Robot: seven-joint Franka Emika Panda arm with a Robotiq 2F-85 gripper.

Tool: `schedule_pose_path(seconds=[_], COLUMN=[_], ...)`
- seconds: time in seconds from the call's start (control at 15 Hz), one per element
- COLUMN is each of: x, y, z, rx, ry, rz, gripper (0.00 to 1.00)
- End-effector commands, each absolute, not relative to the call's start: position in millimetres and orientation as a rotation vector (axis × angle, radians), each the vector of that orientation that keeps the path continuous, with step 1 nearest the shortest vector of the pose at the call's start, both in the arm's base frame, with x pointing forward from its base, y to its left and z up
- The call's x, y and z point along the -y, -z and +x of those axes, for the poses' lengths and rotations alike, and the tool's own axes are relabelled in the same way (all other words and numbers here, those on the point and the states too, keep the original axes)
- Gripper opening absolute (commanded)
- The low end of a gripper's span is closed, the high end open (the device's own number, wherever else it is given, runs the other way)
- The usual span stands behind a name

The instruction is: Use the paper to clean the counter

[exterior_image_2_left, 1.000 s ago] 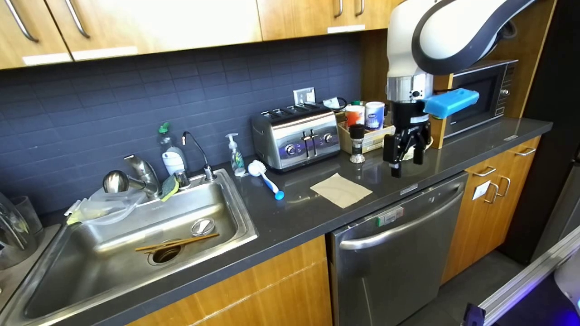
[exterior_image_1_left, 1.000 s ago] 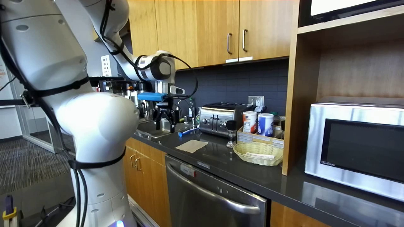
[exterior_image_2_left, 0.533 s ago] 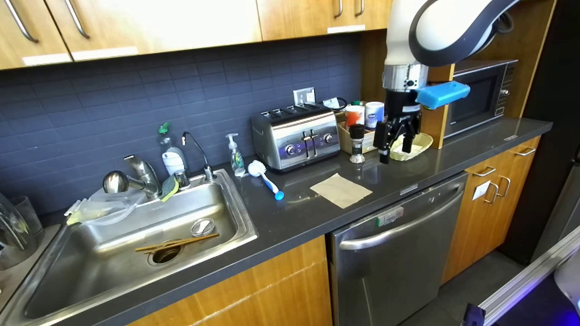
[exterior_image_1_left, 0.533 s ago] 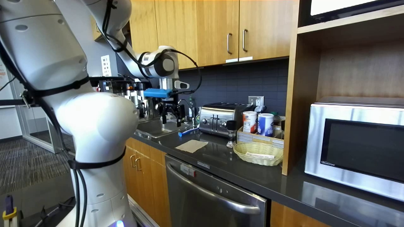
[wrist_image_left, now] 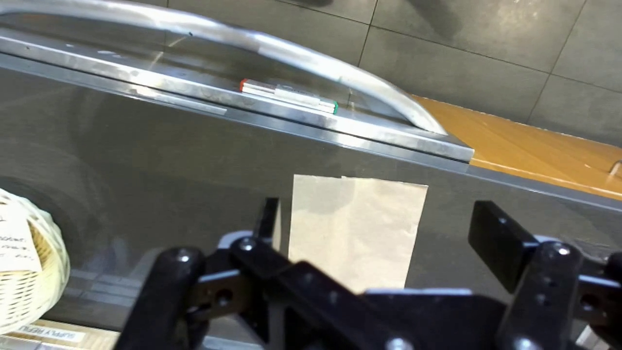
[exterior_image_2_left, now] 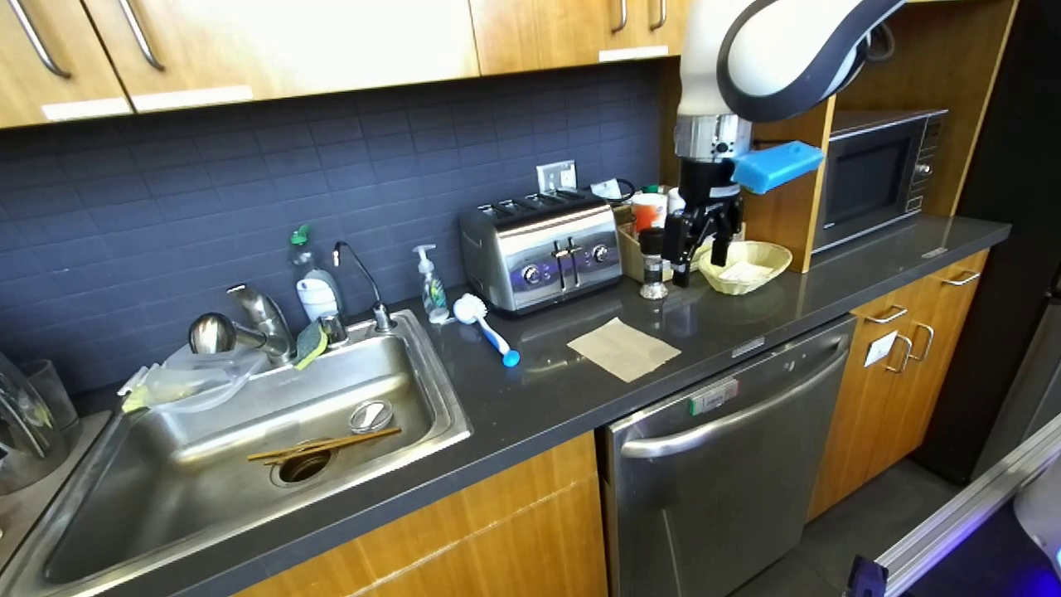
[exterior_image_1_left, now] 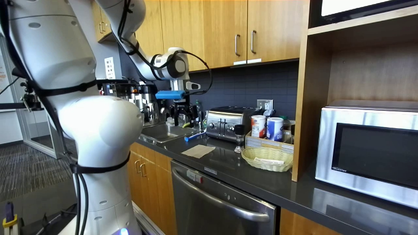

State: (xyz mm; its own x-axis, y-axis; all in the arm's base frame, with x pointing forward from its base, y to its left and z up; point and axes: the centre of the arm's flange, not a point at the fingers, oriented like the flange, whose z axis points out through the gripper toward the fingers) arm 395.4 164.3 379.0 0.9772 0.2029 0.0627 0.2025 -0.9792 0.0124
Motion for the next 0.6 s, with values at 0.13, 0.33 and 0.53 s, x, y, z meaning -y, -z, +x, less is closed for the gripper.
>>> schedule_pose_path(seconds=[0.13, 0.33, 0.53], x=[-182.6, -193.5, -204.2], y=[-346.7, -333.3, -324.3], z=[431.1, 440.1, 449.4], rx=[-0.398, -0.451, -0.481], ry=[-0.017, -0.004, -0.019], rz=[3.075, 3.068, 3.075], gripper=[1.00, 1.00, 1.00])
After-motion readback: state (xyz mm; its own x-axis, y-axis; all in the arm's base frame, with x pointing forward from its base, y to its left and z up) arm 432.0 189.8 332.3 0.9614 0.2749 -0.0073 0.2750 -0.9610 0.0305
